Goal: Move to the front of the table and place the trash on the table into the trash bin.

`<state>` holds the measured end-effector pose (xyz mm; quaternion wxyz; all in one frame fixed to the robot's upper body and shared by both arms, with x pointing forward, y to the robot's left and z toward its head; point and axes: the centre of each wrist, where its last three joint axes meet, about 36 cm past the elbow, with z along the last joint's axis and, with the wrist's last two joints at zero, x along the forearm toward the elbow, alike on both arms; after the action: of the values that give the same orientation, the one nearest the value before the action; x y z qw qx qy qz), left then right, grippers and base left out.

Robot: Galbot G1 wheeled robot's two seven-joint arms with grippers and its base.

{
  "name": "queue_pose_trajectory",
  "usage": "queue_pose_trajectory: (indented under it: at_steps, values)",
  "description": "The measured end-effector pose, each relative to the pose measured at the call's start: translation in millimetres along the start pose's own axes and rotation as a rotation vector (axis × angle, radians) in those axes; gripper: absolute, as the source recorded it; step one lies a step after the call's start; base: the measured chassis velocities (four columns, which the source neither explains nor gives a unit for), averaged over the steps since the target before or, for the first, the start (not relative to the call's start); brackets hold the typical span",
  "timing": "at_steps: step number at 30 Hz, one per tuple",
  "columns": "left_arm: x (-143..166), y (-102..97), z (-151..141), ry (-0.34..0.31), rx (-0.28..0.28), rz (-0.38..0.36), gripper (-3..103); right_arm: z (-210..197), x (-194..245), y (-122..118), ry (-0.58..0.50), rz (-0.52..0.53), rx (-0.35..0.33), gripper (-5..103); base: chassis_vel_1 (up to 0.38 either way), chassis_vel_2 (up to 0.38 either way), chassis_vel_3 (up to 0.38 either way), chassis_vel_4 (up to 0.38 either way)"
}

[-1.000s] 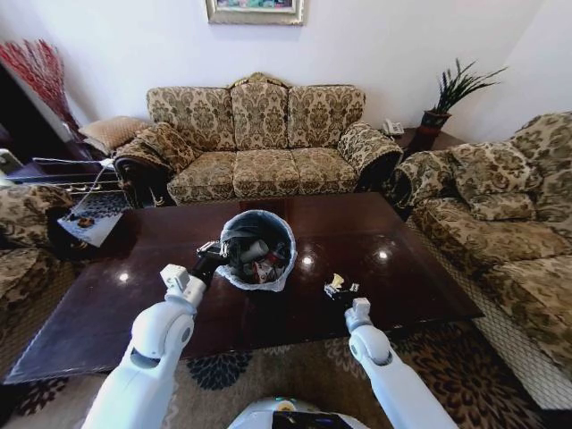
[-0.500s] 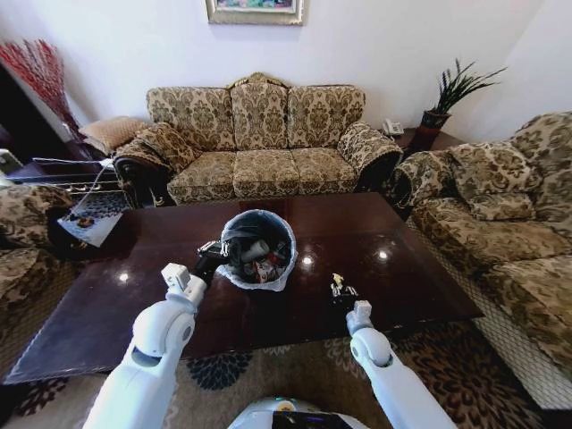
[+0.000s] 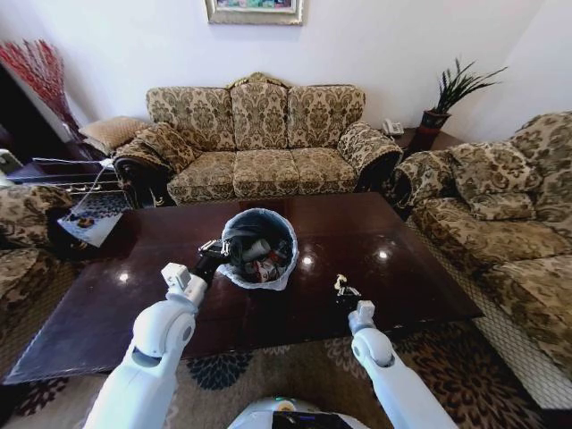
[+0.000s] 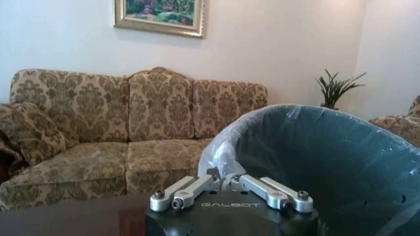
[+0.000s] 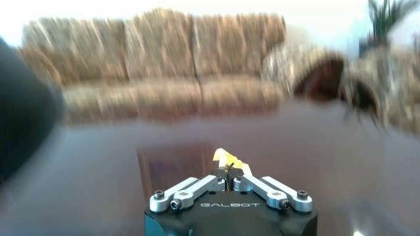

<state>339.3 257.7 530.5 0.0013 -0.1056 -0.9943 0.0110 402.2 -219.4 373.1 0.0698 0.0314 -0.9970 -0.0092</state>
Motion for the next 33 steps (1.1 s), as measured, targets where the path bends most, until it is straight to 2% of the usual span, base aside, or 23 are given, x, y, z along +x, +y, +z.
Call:
queue_pose_trajectory:
  at_steps: [1,2,4,6,7,8,9,10,14,15,16,18,20,22,25,26,28,29,30,33]
  values:
    - [0,0.0,0,0.000,0.000,0.000,3,-5,0,1,-0.011,-0.004,0.001,0,0.000,0.000,0.000,0.000]
    - [0,-0.4,1,0.002,0.000,0.000,3,-42,3,8,-0.096,-0.050,0.006,0,0.000,0.000,0.000,0.000]
    - [0,-0.9,2,0.000,0.002,0.004,3,-89,8,17,-0.181,-0.117,0.003,0,0.000,0.000,0.000,0.000]
    - [0,-1.3,3,0.000,0.003,0.007,3,-104,10,19,-0.204,-0.141,0.000,0,0.000,0.000,0.000,0.000]
    - [0,-2.3,4,0.001,0.005,0.010,3,-127,14,21,-0.226,-0.183,-0.001,0,0.000,0.000,0.000,0.000]
    - [0,-3.8,5,0.002,0.009,0.014,3,-164,23,22,-0.250,-0.269,-0.001,0,0.000,0.000,0.000,0.000]
    - [0,-4.4,6,0.000,0.012,0.015,3,-182,27,23,-0.265,-0.315,0.004,0,0.000,0.000,0.000,0.000]
    - [0,-4.4,6,0.000,0.012,0.015,3,-182,27,23,-0.265,-0.315,0.004,0,0.000,0.000,0.000,0.000]
    - [-4,-4.2,8,-0.006,0.018,0.008,3,-263,48,33,-0.333,-0.567,0.050,0,0.000,0.000,0.000,0.000]
    - [-4,-4.2,8,-0.006,0.018,0.008,3,-263,48,33,-0.333,-0.567,0.050,0,0.000,0.000,0.000,0.000]
    - [-5,-4.1,9,-0.006,0.019,0.007,3,-275,59,40,-0.318,-0.655,0.053,0,0.000,0.000,0.000,0.000]
    - [-6,-4.0,9,-0.006,0.021,0.005,3,-276,78,51,-0.260,-0.761,0.060,0,0.000,0.000,0.000,0.000]
    - [-6,-4.0,9,-0.006,0.021,0.005,3,-275,81,53,-0.247,-0.777,0.061,0,0.000,0.000,0.000,0.000]
    - [-7,-3.7,9,-0.003,0.020,0.004,3,-258,95,57,-0.144,-0.848,0.091,0,0.000,0.000,0.000,0.000]
    - [-7,-3.4,10,-0.001,0.020,0.004,3,-246,93,58,-0.093,-0.876,0.124,-3,0.000,0.000,0.000,0.000]
    - [-7,-3.9,10,0.000,0.021,0.005,3,-242,89,58,-0.083,-0.886,0.129,1,0.000,0.000,0.000,0.000]
    - [-7,-4.0,10,0.000,0.021,0.005,3,-242,88,58,-0.082,-0.887,0.129,1,0.000,0.000,0.000,0.000]
    - [-8,-4.7,11,0.000,0.023,0.007,3,-238,84,60,-0.079,-0.886,0.125,7,0.000,0.000,0.000,0.000]
    - [-8,-5.8,11,0.000,0.027,0.009,3,-235,79,63,-0.084,-0.884,0.113,17,0.000,0.000,0.000,0.000]
    - [-8,-5.9,10,-0.002,0.027,0.009,3,-234,75,65,-0.085,-0.881,0.113,22,0.000,0.000,0.000,0.000]
